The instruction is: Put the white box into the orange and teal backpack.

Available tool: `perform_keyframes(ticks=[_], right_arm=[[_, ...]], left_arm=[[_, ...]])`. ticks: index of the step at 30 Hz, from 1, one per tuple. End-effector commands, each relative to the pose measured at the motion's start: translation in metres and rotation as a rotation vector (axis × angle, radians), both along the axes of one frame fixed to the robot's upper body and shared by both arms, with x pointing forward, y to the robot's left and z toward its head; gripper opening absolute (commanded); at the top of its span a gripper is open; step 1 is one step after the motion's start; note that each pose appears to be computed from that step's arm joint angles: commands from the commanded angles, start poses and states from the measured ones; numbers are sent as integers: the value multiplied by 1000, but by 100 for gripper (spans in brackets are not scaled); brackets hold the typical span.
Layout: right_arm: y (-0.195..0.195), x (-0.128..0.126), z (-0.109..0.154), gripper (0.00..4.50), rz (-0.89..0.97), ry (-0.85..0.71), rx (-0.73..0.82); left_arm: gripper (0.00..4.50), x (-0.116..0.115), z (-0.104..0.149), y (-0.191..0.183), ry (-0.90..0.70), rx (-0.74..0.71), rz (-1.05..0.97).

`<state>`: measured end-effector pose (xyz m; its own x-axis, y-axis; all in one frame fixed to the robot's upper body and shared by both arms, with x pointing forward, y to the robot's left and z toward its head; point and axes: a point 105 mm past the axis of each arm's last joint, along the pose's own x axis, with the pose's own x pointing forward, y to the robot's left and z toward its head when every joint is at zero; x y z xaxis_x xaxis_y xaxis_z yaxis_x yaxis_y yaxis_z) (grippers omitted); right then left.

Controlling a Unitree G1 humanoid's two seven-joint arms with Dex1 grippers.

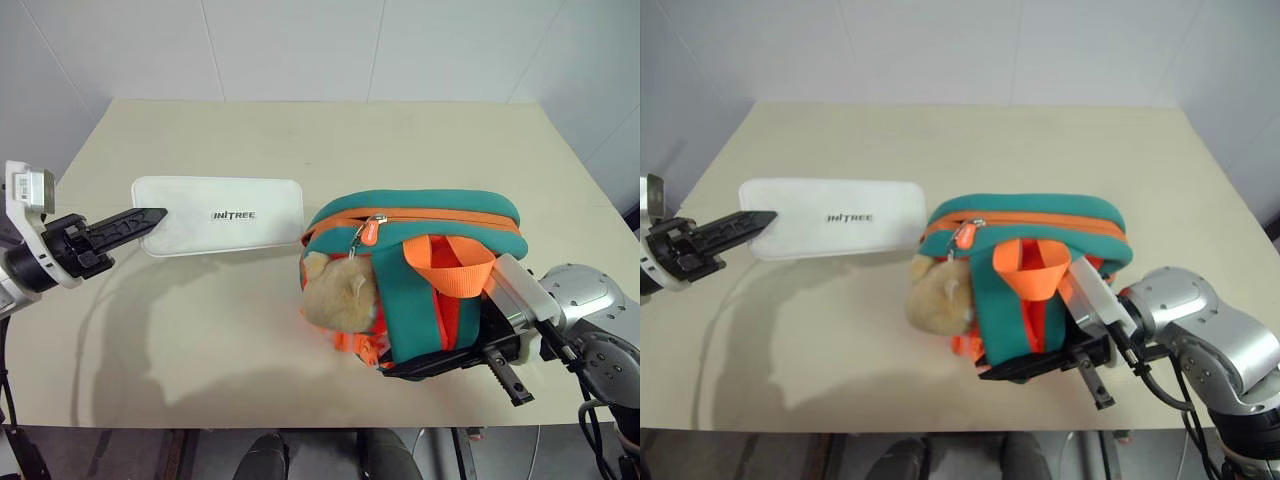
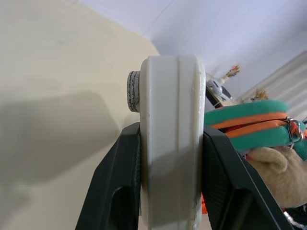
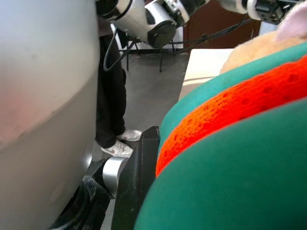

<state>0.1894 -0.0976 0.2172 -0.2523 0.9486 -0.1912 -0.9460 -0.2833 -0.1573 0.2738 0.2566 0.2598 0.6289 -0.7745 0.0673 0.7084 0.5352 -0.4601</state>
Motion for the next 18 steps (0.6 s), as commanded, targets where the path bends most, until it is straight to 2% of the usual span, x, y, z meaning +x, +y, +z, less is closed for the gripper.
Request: perform_keyframes(ticks=[1, 10, 18], right_arm=[[0, 0, 2, 50, 19, -29, 7], [-6, 17, 1, 50, -25, -12, 12], [-6, 24, -1, 50, -18, -16, 4]], left_arm=[[130, -17, 30, 4, -186, 73, 6], [130, -42, 57, 11, -539, 248, 37], [130, -60, 68, -6, -646, 293, -71]])
